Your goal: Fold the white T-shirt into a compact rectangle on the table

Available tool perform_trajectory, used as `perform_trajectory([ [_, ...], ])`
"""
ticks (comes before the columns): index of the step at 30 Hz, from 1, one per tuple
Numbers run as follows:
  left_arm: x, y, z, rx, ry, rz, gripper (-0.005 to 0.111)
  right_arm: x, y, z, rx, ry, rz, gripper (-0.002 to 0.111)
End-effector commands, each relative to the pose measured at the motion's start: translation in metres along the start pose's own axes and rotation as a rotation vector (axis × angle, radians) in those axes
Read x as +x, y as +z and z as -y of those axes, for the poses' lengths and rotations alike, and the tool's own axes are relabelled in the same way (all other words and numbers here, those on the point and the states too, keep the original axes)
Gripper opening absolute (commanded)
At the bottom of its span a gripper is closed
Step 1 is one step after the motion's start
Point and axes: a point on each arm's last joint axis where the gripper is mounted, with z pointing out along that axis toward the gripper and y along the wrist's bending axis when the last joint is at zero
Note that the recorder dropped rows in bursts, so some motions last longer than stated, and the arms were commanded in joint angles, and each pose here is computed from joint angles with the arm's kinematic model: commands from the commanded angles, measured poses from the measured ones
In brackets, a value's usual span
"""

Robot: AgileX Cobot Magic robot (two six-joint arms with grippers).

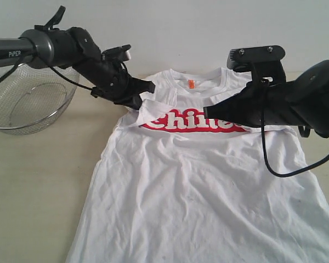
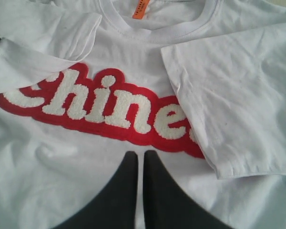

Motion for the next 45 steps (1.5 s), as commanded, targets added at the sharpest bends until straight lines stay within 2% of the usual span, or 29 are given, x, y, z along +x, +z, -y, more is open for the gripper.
perform_trajectory([
  [1, 0.009, 0.006, 0.027, 0.034, 0.038, -0.063, 0.004, 0.001, 0.0, 0.002, 0.007, -0.007, 0.001, 0.0],
  [3, 0.013, 0.008, 0.034, 0.05, 0.049, -0.101, 0.004, 0.0, 0.0, 0.002, 0.012, -0.007, 0.005, 0.0],
  [8, 0.016, 0.001, 0.039, 0.079, 0.057, -0.15, 0.004, 0.0, 0.0, 0.002, 0.012, -0.023, 0.008, 0.0],
  [14, 0.005, -0.015, 0.034, 0.06, 0.057, -0.098, 0.004, 0.0, 0.0, 0.002, 0.012, -0.023, 0.008, 0.0],
  [17, 0.0, -0.023, 0.027, 0.048, 0.04, -0.067, 0.004, 0.0, 0.0, 0.002, 0.009, -0.022, 0.005, 0.0],
  [23, -0.01, -0.03, 0.001, -0.004, -0.006, 0.017, 0.004, 0.001, 0.0, 0.001, 0.004, -0.022, 0.0, 0.0],
  [30, -0.019, -0.021, -0.023, -0.079, -0.019, 0.143, 0.004, 0.001, 0.0, 0.001, 0.002, -0.022, -0.001, 0.0],
  [37, -0.028, -0.008, -0.043, -0.156, 0.048, 0.186, 0.004, 0.001, 0.0, 0.001, -0.005, -0.022, -0.007, 0.0],
  [45, -0.043, 0.003, -0.049, -0.164, 0.08, 0.221, 0.004, 0.001, 0.0, 0.001, -0.005, -0.022, -0.007, 0.0],
])
